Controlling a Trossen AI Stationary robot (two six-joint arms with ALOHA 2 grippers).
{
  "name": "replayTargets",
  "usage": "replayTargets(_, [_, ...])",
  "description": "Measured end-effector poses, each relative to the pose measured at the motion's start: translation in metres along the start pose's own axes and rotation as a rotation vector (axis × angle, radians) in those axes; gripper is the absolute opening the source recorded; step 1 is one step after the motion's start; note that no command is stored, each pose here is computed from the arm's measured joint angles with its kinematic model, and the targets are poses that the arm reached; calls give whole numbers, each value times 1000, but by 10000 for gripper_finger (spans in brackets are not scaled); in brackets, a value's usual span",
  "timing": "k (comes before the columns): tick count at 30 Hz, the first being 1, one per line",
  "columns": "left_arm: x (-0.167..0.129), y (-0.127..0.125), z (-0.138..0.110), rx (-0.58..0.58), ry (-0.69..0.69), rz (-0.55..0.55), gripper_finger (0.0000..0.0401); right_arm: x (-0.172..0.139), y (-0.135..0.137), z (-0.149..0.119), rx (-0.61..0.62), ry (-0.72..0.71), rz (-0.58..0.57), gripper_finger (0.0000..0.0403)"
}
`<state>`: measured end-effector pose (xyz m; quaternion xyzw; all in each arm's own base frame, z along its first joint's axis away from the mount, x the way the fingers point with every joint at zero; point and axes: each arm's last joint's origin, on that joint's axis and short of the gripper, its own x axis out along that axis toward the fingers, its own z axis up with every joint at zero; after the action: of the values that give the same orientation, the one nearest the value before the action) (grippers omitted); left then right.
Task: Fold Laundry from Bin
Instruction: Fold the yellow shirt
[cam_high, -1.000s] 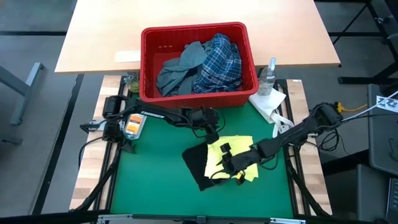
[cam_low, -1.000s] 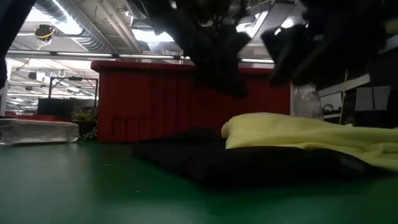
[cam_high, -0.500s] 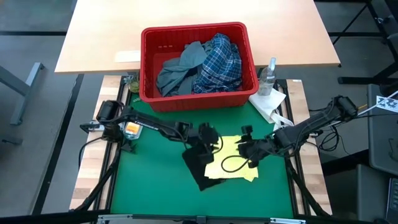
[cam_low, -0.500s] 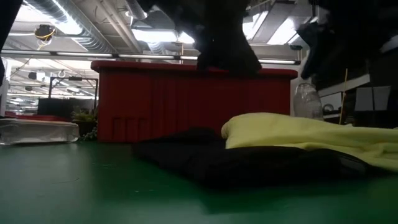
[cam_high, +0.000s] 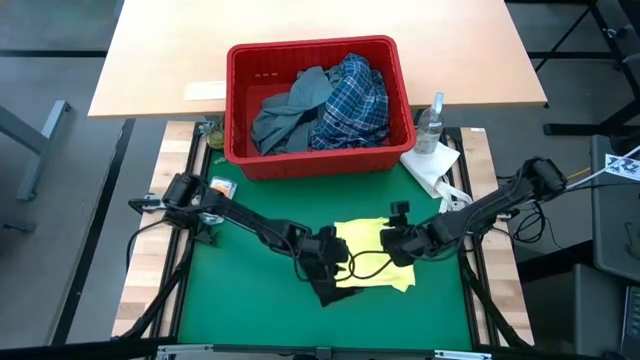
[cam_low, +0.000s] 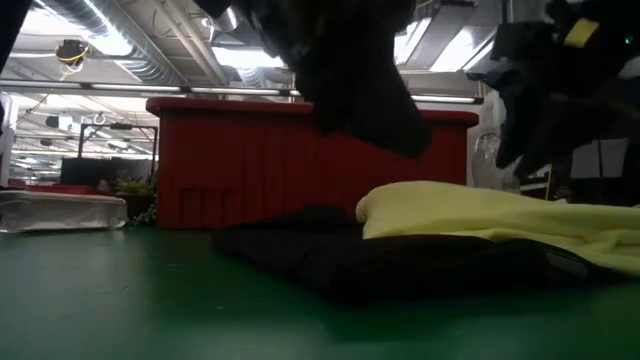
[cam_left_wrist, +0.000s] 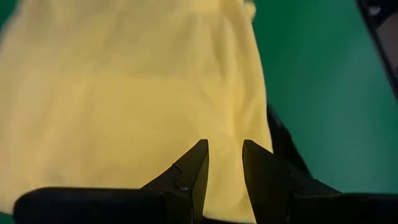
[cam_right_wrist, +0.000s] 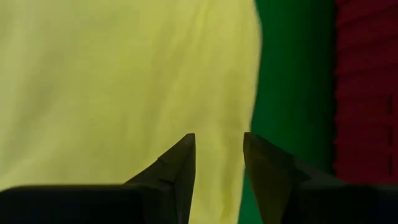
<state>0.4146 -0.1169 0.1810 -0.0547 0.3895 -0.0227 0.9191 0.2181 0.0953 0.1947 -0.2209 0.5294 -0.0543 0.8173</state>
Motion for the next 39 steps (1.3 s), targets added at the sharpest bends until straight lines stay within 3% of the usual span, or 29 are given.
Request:
replayTargets(11, [37,5,-30,13,130,35,94,39,22,-3,-57,176,4,136])
replayTargets(19, [36,14,-31,8,172,56,94,53,30,-7,-94,258,18,136])
replayTargets(30, [-3,28,-2,-124,123,-11,94,22,19,22,-103,209,81,136])
replayTargets(39, [-10,32,1,-204,133,2,94,-4,9,46,-158,173,117,136])
